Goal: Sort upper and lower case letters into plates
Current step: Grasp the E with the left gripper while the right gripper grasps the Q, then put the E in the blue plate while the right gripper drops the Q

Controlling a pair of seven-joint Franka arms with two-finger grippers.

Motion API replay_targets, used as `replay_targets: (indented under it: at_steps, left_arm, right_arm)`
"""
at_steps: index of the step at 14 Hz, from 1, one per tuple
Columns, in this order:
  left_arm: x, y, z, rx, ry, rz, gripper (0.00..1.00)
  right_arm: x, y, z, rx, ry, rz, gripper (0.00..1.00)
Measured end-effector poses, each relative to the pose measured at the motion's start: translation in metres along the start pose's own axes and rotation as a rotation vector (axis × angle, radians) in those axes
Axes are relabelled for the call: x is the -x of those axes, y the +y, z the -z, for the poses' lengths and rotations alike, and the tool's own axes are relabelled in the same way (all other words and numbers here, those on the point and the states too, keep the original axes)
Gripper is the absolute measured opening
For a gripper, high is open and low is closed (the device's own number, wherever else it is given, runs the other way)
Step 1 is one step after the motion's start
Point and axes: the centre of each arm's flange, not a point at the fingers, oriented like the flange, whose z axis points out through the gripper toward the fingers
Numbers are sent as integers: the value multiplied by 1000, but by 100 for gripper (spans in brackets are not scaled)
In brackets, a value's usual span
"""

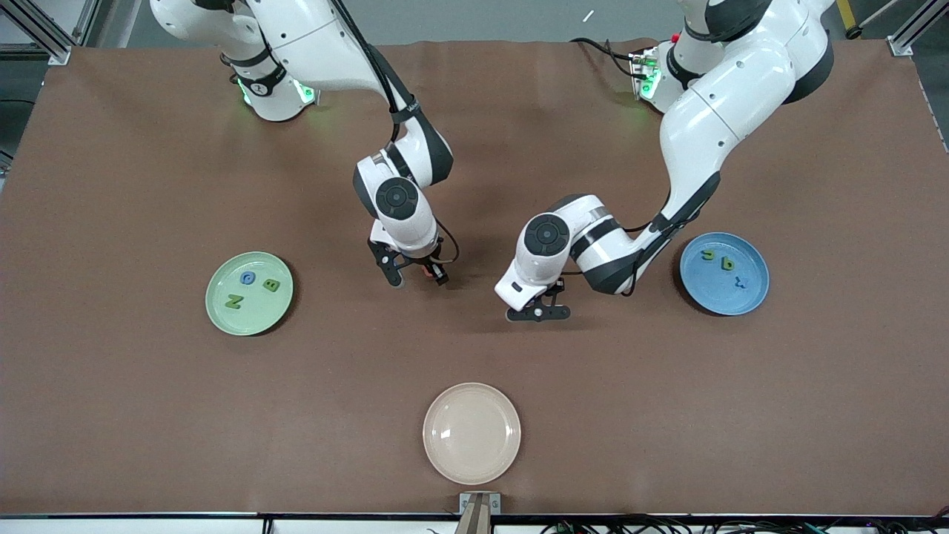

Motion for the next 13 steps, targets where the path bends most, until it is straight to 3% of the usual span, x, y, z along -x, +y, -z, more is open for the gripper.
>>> replay_targets:
  at_steps: [5,11,13]
  left_arm:
    - [-23,-30,17,-42,-7,-66,27]
    - [-43,-140,76,-15,-115,-161,27]
    - [-41,-188,72,-27,-118,-199,27]
  right_arm:
    - [-2,0,-1,2,3,-4,65]
    - [-4,-1,-6,5,8,-5,61]
    - [-3,-4,-3,-5,7,-5,40]
